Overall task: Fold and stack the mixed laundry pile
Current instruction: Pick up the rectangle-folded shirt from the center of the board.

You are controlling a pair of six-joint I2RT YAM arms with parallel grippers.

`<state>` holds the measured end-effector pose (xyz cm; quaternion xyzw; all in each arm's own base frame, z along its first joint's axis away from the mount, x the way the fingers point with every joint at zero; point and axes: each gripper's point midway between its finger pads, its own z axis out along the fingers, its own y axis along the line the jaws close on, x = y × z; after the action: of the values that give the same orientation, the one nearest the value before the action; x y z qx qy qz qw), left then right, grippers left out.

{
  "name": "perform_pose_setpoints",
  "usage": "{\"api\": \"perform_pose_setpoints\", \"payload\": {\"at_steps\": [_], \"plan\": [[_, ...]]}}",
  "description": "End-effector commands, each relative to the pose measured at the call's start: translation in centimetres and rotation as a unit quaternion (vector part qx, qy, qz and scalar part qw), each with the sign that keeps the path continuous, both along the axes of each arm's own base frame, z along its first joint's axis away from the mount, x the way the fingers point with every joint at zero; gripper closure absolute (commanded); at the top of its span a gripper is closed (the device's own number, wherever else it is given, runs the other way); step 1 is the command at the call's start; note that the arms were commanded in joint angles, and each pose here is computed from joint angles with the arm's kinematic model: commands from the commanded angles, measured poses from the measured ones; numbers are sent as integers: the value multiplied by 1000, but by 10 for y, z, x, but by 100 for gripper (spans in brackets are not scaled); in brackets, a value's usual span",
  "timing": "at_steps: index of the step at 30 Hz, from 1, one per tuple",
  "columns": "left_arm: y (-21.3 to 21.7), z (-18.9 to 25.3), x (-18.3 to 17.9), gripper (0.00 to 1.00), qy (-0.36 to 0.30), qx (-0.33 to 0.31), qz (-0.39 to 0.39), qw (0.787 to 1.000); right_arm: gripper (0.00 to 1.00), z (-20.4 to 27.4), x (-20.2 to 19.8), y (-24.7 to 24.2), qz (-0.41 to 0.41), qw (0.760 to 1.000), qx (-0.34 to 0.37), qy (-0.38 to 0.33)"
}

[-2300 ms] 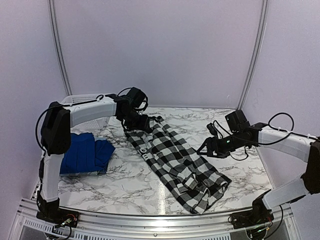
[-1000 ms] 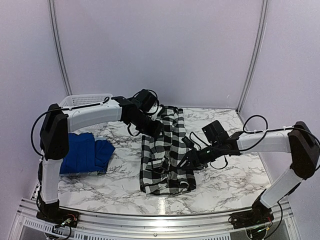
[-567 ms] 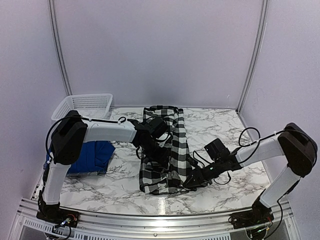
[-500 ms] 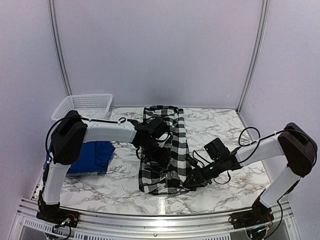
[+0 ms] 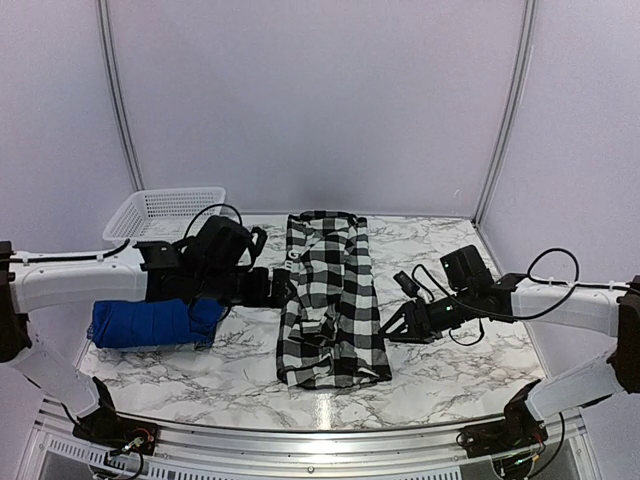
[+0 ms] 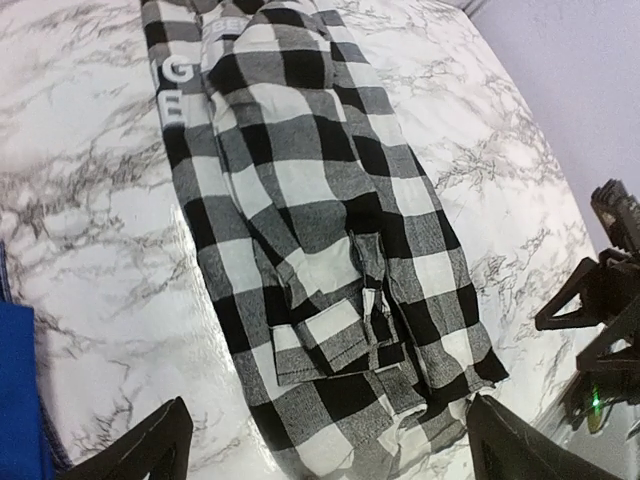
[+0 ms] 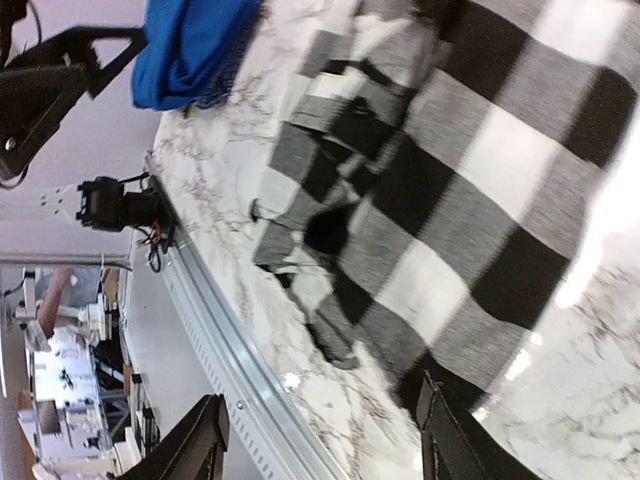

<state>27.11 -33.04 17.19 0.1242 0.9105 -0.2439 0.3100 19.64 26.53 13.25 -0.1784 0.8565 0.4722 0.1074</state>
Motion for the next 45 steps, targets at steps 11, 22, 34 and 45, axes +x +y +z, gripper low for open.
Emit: {"api": "perform_pose_setpoints", "payload": {"at_steps": [11,22,34,45], "plan": [[16,-118,-78,36,188,-122,86,971,44,-82,-10,-34,-78,990,-52,107],[-24,-155,-98,61,230,-89,56,967,62,-108,-26,-11,-42,987,-66,138],[-31,-133,-102,100,215,-116,36,969,100,-74,-27,8,-33,992,-14,119],[-41,-70,-139,100,207,-130,-18,970,100,-3,-60,6,-22,993,47,110]]}}
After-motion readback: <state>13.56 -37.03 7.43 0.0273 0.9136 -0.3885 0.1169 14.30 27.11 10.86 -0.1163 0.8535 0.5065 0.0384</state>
